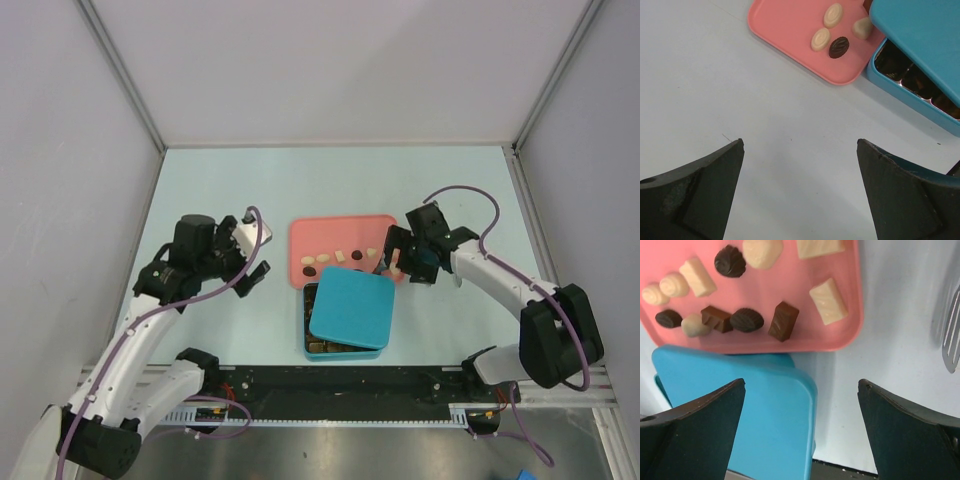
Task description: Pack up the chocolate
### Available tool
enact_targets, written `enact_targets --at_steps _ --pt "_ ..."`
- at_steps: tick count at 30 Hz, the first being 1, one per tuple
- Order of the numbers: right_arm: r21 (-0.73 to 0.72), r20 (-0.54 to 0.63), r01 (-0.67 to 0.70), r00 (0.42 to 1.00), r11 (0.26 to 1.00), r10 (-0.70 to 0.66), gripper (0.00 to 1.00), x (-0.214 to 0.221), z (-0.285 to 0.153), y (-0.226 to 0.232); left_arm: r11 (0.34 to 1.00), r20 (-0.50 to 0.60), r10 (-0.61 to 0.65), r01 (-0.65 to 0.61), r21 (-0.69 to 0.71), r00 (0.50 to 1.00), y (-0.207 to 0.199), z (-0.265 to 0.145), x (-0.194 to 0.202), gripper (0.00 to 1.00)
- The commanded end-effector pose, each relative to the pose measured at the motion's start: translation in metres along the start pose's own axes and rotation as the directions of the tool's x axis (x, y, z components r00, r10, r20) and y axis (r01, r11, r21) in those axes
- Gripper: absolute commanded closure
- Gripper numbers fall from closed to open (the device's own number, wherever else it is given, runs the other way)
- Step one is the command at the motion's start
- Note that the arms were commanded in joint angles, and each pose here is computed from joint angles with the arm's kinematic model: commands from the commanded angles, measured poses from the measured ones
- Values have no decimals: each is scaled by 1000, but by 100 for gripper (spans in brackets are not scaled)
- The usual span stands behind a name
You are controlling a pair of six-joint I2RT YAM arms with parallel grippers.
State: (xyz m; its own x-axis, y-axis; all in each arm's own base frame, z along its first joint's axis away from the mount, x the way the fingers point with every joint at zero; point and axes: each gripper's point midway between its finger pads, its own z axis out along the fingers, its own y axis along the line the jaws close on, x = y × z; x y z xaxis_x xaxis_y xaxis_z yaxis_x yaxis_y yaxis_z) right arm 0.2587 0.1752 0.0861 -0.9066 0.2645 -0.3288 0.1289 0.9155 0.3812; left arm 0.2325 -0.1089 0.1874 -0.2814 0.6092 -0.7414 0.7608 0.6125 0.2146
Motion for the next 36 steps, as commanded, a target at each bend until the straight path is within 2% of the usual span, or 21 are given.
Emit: enact_targets --at_steps 1,7,16,36 --pt "19 112 -36 993 999 33 0 -28 4 6 999 69 42 -43 7 997 -2 -8 -13 0" --pt "43 124 -58 991 997 53 0 -28 18 9 998 74 54 -55 11 996 -6 -8 -9 0" --pt "51 95 -49 994 997 44 0 -5 34 26 999 90 54 -55 2 994 -6 -5 -8 0" --pt "-58 117 -78 989 995 85 1 4 25 66 998 50 63 -64 19 997 -10 15 15 0"
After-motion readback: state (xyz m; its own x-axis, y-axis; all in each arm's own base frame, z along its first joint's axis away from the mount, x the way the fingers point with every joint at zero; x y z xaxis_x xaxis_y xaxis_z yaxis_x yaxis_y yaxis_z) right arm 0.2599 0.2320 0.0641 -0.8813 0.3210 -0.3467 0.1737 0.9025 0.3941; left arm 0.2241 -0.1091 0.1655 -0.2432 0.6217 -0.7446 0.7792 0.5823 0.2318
